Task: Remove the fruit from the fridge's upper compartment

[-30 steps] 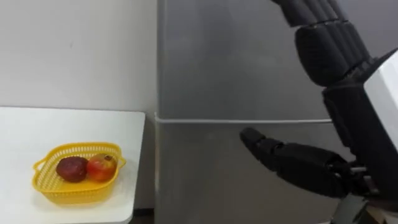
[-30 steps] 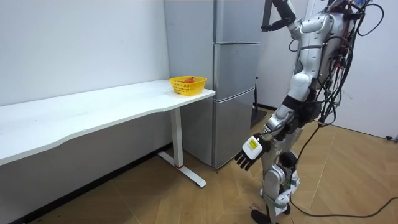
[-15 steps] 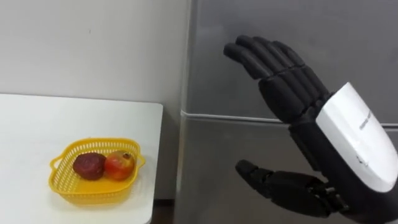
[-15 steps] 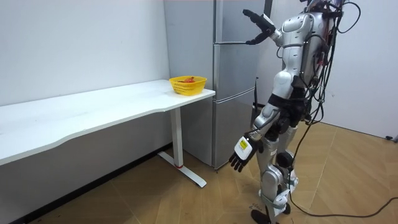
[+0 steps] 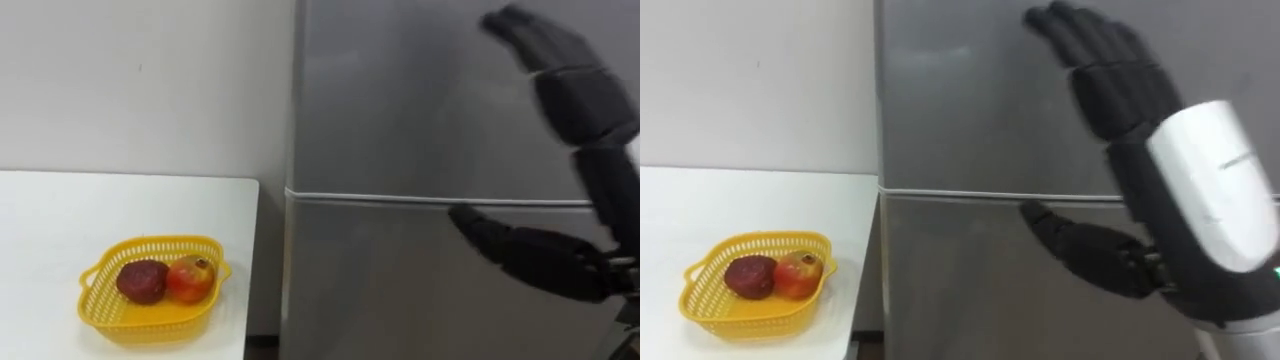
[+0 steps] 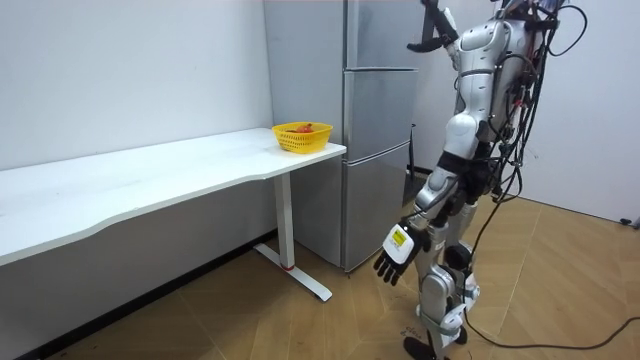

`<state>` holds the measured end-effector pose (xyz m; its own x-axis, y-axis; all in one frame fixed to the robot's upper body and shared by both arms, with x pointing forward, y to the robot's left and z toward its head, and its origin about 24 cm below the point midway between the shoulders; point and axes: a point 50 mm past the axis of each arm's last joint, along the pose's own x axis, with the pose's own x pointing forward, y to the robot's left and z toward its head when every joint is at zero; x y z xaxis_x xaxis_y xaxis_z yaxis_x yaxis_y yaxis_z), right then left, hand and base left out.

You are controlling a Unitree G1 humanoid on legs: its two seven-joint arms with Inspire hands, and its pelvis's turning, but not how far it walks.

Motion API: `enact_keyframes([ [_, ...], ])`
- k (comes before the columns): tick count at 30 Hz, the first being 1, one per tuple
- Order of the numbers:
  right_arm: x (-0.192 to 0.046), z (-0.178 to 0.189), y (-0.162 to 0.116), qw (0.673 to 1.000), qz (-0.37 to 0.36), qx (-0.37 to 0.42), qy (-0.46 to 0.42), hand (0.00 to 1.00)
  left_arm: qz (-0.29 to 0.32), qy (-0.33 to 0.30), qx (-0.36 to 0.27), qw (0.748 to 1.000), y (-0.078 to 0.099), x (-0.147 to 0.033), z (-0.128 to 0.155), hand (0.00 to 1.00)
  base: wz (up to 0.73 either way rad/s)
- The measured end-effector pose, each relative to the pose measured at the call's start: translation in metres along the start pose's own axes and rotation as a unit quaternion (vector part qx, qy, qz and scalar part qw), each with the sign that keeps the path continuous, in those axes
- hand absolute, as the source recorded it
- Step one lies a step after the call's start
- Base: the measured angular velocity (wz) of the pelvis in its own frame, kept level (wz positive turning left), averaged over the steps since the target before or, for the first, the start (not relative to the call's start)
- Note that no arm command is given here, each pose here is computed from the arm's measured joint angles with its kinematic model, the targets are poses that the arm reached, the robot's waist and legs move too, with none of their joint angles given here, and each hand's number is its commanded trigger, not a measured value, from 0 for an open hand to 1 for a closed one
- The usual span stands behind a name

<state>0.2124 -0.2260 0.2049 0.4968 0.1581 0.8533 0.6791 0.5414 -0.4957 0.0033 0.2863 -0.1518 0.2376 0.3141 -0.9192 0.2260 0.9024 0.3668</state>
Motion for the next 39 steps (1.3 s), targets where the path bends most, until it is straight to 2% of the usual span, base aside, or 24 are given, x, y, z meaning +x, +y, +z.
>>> enact_keyframes([
  [4,-0.023,-0.027,-0.014,0.995,-0.031,-0.011,0.089,0.0,0.015,0.003,-0.013,1.0,0.001,-0.001,-0.002,0.0,0.05],
  [10,-0.084,-0.072,-0.021,0.957,-0.059,-0.048,0.279,0.0,0.019,0.017,-0.031,0.999,-0.003,-0.001,-0.006,0.0,0.0],
  [13,-0.115,-0.081,-0.018,0.927,-0.084,-0.042,0.362,0.0,0.014,0.023,-0.036,0.999,-0.007,-0.001,-0.005,0.0,-0.04],
  [18,-0.178,-0.094,-0.014,0.849,-0.09,-0.043,0.519,0.0,0.015,0.022,-0.04,0.999,-0.006,0.001,0.002,0.0,0.09],
  [22,-0.223,-0.087,0.0,0.796,-0.055,-0.048,0.601,0.0,0.018,0.035,-0.038,0.998,-0.007,0.0,-0.003,0.0,-0.09],
  [24,-0.258,-0.08,0.007,0.755,-0.009,-0.062,0.653,0.0,0.013,0.032,-0.042,0.999,-0.013,0.0,0.0,0.0,-0.02],
  [27,-0.287,-0.068,0.014,0.713,0.033,-0.073,0.697,0.0,0.007,0.021,-0.047,0.999,-0.018,0.0,0.005,0.0,0.0],
  [31,-0.316,-0.056,0.017,0.669,0.071,-0.069,0.737,0.0,0.011,0.012,-0.047,0.999,-0.016,0.0,0.009,0.0,0.09],
  [33,-0.34,-0.043,0.018,0.627,0.112,-0.077,0.767,0.0,0.01,0.011,-0.047,0.999,-0.017,0.0,0.01,0.0,0.15],
  [39,-0.372,-0.019,0.012,0.557,0.137,-0.084,0.815,0.0,0.011,0.011,-0.047,0.999,-0.018,-0.001,0.006,0.0,0.11],
])
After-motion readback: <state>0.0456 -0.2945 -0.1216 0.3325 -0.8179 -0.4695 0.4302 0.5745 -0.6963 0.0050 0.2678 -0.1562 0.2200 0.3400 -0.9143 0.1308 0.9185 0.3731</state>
